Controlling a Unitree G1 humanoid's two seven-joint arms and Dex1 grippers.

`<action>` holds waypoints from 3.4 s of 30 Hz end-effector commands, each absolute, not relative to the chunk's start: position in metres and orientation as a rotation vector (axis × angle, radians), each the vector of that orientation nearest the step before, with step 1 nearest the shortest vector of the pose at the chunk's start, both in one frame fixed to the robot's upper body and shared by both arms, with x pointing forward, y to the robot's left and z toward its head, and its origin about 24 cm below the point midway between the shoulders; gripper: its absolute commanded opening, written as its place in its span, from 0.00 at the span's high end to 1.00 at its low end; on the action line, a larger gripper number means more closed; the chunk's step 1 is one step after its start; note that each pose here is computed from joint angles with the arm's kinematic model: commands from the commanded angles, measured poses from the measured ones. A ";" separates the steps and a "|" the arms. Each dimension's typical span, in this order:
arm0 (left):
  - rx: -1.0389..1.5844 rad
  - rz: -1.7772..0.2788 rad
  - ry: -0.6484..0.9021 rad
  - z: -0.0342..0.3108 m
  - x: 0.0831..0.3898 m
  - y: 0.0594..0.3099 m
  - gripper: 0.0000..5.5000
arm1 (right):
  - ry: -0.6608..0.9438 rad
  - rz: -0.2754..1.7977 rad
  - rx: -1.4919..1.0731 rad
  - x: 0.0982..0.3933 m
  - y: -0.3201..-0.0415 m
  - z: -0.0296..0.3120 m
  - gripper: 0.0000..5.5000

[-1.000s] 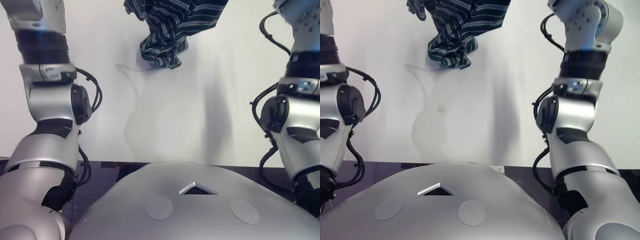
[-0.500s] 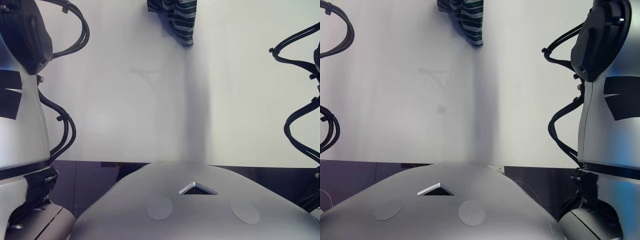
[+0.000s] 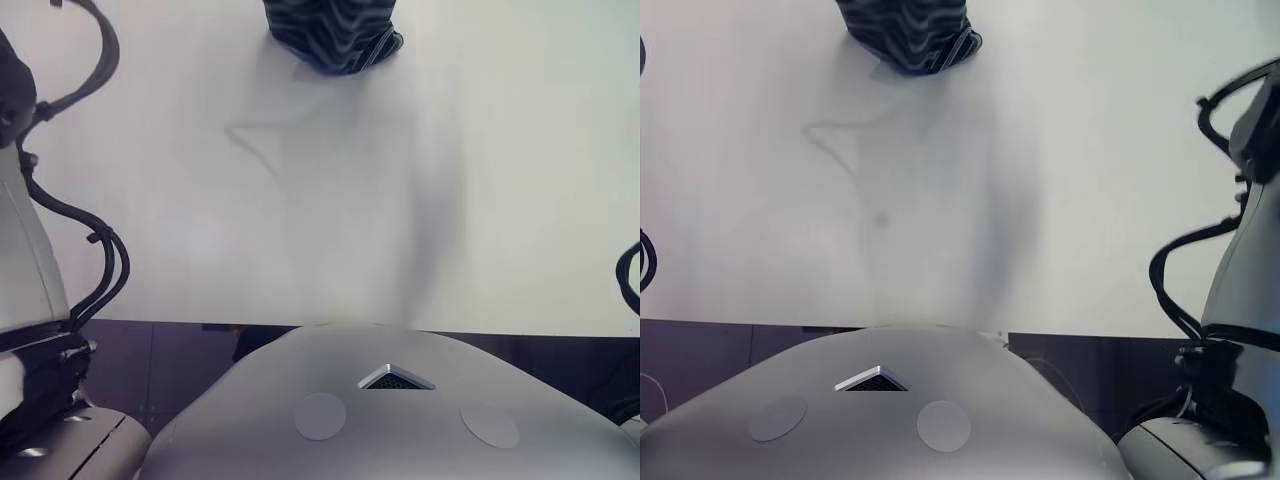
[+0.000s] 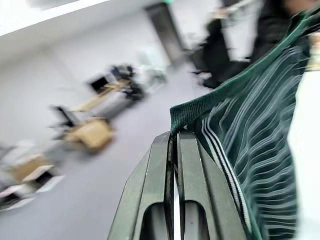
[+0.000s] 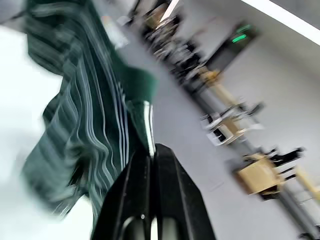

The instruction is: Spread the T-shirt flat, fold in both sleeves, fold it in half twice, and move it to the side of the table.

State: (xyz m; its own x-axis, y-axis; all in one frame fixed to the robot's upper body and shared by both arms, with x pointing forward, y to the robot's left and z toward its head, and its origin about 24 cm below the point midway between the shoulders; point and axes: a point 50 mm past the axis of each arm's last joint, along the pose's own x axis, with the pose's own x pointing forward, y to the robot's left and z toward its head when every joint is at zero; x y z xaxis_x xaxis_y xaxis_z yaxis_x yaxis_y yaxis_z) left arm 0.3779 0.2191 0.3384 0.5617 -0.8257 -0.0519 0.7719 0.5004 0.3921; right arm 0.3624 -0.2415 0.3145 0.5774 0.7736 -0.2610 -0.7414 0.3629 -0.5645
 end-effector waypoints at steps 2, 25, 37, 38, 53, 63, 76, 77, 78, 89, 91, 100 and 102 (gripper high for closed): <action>0.395 -1.555 0.449 0.257 0.255 0.229 1.00 | 0.491 1.582 -0.584 0.236 -0.217 0.257 1.00; 0.656 -1.383 0.751 0.132 0.152 0.187 0.83 | 0.758 1.307 -0.297 0.140 -0.176 0.115 0.77; 0.628 -0.949 0.495 0.068 0.323 0.168 0.99 | 0.519 0.835 -0.202 0.301 -0.128 0.053 0.80; 0.599 -0.961 0.524 0.058 0.325 0.161 0.99 | 0.540 0.825 -0.241 0.303 -0.123 0.041 0.80; 0.831 -0.847 0.732 0.018 0.330 0.197 1.00 | 0.611 0.636 -0.478 0.317 -0.170 0.001 0.96; 0.680 -0.695 0.488 0.052 0.370 0.166 1.00 | 0.567 0.511 -0.466 0.349 -0.159 0.010 0.96; 0.009 -0.756 0.703 0.090 0.237 0.260 0.74 | 0.093 0.379 -0.217 0.334 -0.172 0.084 0.96; -0.008 -0.743 0.744 0.087 0.227 0.263 0.74 | 0.080 0.371 -0.204 0.329 -0.173 0.090 0.96; -0.022 -0.721 0.778 0.083 0.220 0.266 0.74 | 0.071 0.365 -0.199 0.325 -0.174 0.094 0.96; -0.158 -0.611 0.900 0.023 0.212 0.266 0.77 | 0.077 0.399 -0.215 0.320 -0.166 0.106 0.96; -0.167 -0.610 0.897 0.021 0.214 0.265 0.84 | 0.080 0.392 -0.217 0.321 -0.168 0.105 0.96; -0.217 -0.785 0.621 0.056 0.229 0.240 0.99 | 0.084 0.366 -0.235 0.320 -0.177 0.106 0.96; -0.220 -0.899 0.558 0.073 0.229 0.221 0.99 | 0.088 0.360 -0.240 0.320 -0.180 0.107 0.96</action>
State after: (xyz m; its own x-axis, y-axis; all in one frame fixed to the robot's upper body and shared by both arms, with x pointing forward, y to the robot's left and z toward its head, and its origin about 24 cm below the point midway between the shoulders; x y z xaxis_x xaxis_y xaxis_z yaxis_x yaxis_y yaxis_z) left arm 0.2282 0.2359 0.0554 0.5276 -0.7292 -0.4358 0.6026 0.6829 -0.4130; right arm 0.3204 -0.1725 0.1060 0.9278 0.3557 -0.1130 -0.3720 0.9053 -0.2052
